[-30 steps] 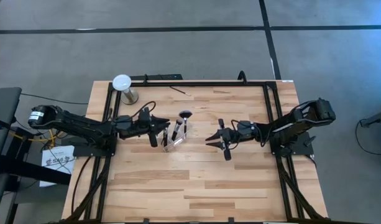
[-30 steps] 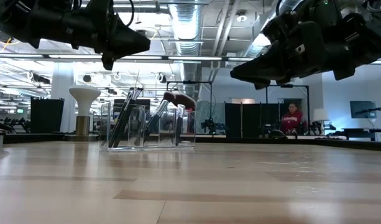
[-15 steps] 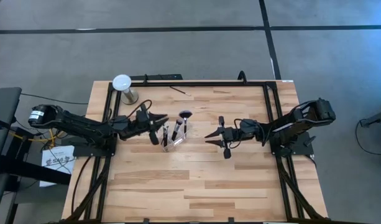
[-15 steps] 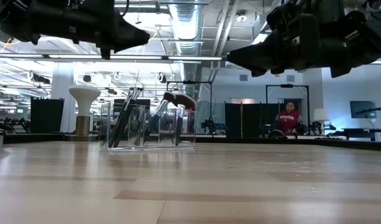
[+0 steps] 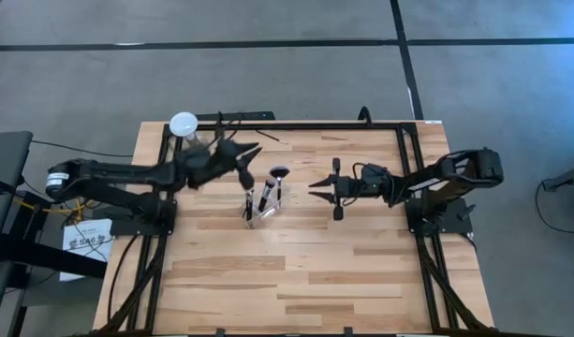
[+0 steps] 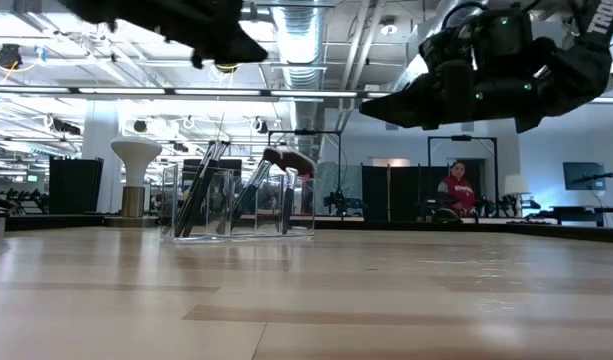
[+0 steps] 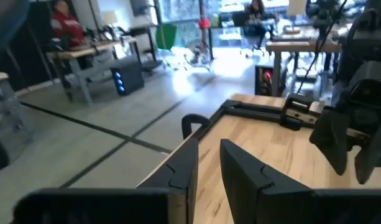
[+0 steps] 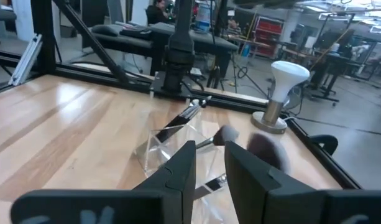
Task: Put items in baskets/containers
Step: Put the liner brush into the left section of the transparent organizer
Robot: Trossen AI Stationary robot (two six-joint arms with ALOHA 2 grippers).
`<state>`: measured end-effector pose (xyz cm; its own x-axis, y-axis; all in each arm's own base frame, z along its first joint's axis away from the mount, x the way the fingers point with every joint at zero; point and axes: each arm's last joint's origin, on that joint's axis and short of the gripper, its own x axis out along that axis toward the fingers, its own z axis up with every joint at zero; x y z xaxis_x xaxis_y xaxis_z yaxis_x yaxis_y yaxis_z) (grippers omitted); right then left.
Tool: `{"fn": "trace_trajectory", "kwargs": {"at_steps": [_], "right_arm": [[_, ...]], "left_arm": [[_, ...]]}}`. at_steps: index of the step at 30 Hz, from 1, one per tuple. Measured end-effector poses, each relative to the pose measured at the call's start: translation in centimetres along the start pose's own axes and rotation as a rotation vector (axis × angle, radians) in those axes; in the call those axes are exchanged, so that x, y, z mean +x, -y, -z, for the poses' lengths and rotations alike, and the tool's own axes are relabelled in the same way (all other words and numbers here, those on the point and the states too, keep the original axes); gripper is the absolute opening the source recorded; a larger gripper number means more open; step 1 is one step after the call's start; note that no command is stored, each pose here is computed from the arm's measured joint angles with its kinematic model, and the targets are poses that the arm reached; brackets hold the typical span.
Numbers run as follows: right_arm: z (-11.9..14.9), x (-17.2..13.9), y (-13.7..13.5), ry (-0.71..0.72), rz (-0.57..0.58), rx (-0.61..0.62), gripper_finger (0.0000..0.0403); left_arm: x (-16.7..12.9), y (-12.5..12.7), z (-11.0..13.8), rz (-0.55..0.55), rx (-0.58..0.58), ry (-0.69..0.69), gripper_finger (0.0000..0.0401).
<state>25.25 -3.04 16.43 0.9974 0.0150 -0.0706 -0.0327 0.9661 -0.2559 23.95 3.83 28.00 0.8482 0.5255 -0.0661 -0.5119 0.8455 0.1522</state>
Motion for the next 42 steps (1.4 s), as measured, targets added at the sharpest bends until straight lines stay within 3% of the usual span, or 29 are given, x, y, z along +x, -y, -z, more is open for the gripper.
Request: {"fn": "trace_trajectory", "kwargs": {"at_steps": [5,12,19,25,33,42], "right_arm": [[0.1,-0.1,1.7,0.015,0.005,0.038,0.0075],[0.3,-0.2,2.3,0.013,-0.035,0.12,0.0075],[1.2,0.0,0.7,-0.108,-0.118,0.169,0.0075],[1.2,0.2,-0.6,-0.141,-0.163,0.199,0.0075],[0.9,0.3,-1.7,-0.145,-0.195,0.242,0.0075],[0.6,0.4,-2.9,-0.146,-0.222,0.266,0.0075]], "left_arm": [[3.4,-2.9,-1.0,0.069,-0.008,-0.071,0.007],[7.1,-6.5,-0.5,0.095,-0.004,-0.192,0.0071],[10.9,-7.7,-0.7,0.09,0.021,-0.331,0.0072],[13.0,-7.9,-1.0,0.095,0.043,-0.359,0.0072],[15.1,-11.8,-1.1,0.066,0.096,-0.533,0.0061],[17.3,-15.6,0.2,0.096,0.153,-0.597,0.0068]]}}
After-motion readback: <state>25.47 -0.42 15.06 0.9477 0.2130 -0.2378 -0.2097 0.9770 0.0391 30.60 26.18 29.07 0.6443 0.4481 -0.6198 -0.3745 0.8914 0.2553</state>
